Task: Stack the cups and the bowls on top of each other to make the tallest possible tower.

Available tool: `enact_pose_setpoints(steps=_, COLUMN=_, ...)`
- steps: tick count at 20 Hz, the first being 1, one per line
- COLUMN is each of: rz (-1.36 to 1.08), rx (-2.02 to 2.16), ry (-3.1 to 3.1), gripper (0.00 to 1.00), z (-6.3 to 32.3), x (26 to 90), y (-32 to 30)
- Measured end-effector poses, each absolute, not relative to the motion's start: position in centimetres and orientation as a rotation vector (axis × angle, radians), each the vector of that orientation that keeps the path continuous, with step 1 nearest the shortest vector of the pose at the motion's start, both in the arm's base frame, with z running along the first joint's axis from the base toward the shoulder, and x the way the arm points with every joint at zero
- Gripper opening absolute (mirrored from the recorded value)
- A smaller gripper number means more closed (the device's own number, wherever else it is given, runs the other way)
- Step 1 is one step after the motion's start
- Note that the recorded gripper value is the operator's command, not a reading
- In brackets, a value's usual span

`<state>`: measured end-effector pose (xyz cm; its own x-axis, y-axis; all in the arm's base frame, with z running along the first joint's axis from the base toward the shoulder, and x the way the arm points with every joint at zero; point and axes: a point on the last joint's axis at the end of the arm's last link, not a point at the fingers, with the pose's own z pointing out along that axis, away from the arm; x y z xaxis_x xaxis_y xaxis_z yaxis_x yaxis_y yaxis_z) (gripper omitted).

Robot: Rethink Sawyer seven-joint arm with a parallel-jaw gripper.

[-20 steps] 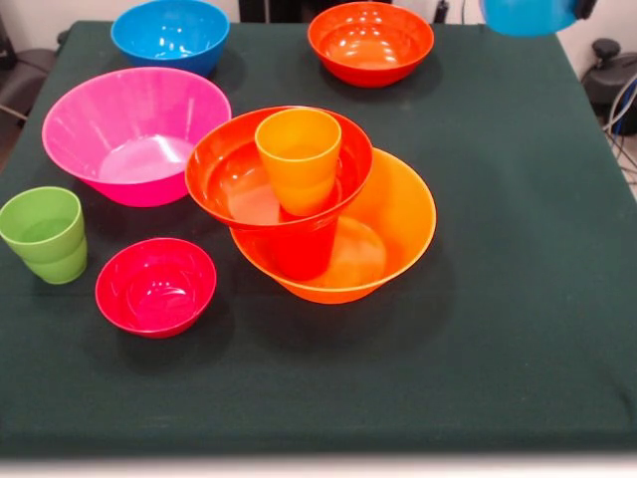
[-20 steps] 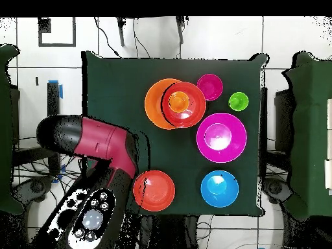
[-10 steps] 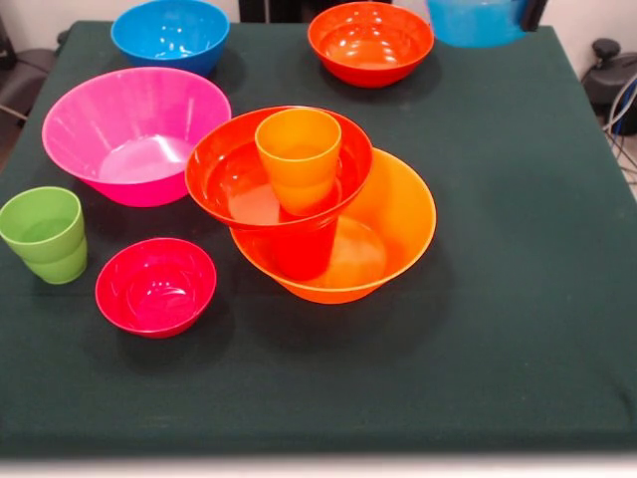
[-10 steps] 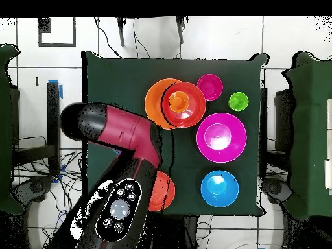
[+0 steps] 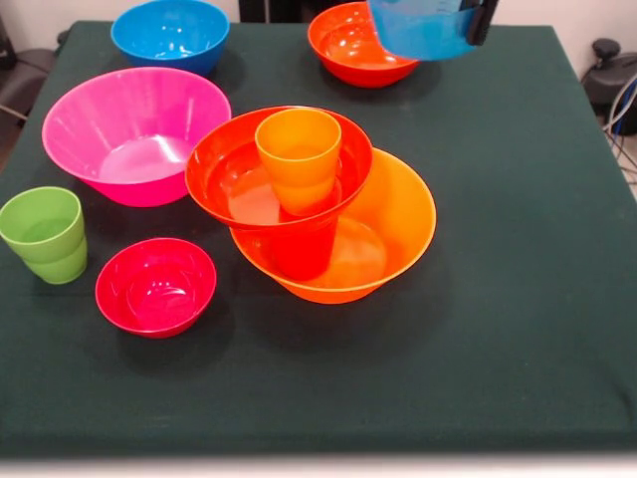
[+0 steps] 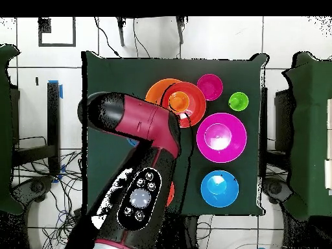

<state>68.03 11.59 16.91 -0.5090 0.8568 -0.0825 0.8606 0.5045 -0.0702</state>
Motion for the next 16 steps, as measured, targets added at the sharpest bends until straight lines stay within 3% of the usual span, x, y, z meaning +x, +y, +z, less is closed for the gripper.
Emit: enact_pose_setpoints(steps=16, rz=-0.158, rx=1.415, ry=2.660, gripper=0.00, z=18.6, x=73.4, y=7.5)
